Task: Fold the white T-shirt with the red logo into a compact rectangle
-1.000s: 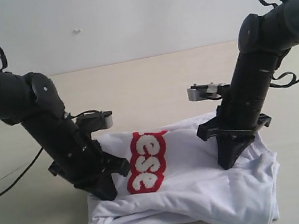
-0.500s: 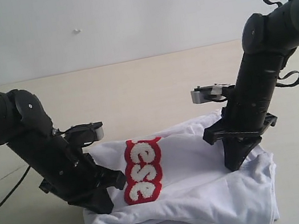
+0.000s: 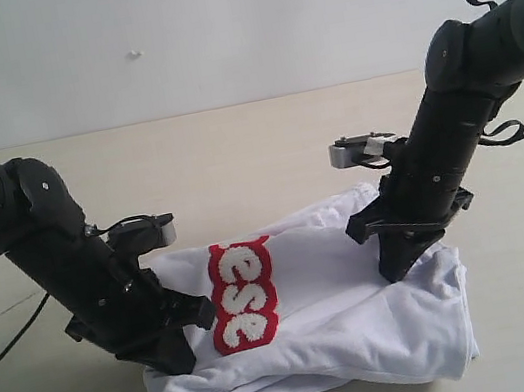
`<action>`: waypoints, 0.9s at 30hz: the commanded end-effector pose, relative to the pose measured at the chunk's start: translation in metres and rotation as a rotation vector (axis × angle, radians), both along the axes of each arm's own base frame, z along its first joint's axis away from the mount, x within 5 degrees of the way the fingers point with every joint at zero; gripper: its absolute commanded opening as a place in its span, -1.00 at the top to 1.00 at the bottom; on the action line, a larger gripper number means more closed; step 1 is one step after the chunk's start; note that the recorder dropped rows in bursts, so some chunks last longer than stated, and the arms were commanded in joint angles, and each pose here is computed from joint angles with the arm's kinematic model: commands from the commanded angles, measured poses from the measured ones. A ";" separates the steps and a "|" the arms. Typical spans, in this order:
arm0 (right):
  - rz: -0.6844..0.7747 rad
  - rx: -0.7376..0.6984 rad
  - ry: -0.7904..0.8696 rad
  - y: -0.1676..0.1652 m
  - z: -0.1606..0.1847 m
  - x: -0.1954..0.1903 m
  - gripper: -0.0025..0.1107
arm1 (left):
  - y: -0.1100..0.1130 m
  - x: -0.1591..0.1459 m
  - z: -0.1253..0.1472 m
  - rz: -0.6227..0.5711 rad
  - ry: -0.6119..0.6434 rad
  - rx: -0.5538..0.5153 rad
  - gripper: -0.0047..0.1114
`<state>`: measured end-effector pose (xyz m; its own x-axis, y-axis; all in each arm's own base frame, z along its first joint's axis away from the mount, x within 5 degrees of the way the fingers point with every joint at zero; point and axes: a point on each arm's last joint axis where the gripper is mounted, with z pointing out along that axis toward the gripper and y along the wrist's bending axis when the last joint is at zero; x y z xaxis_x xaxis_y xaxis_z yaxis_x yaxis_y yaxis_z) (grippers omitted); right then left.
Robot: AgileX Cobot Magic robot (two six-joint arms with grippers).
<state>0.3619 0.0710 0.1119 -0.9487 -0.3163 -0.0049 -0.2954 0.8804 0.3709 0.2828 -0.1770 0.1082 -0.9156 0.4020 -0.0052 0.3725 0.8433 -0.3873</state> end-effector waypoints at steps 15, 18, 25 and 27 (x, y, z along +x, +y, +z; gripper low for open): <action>0.051 0.027 -0.168 0.001 0.052 -0.002 0.96 | 0.003 -0.003 0.040 -0.039 -0.135 -0.068 -0.07; 0.055 0.031 -0.192 0.001 0.065 -0.005 0.96 | 0.002 -0.001 0.054 -0.008 -0.189 -0.096 -0.48; 0.019 -0.071 -0.364 -0.011 0.123 -0.017 0.96 | 0.012 -0.001 0.118 0.026 -0.501 -0.140 -0.14; 0.023 -0.102 -0.443 -0.015 0.146 -0.025 0.96 | 0.017 -0.003 0.139 0.038 -0.608 -0.143 0.07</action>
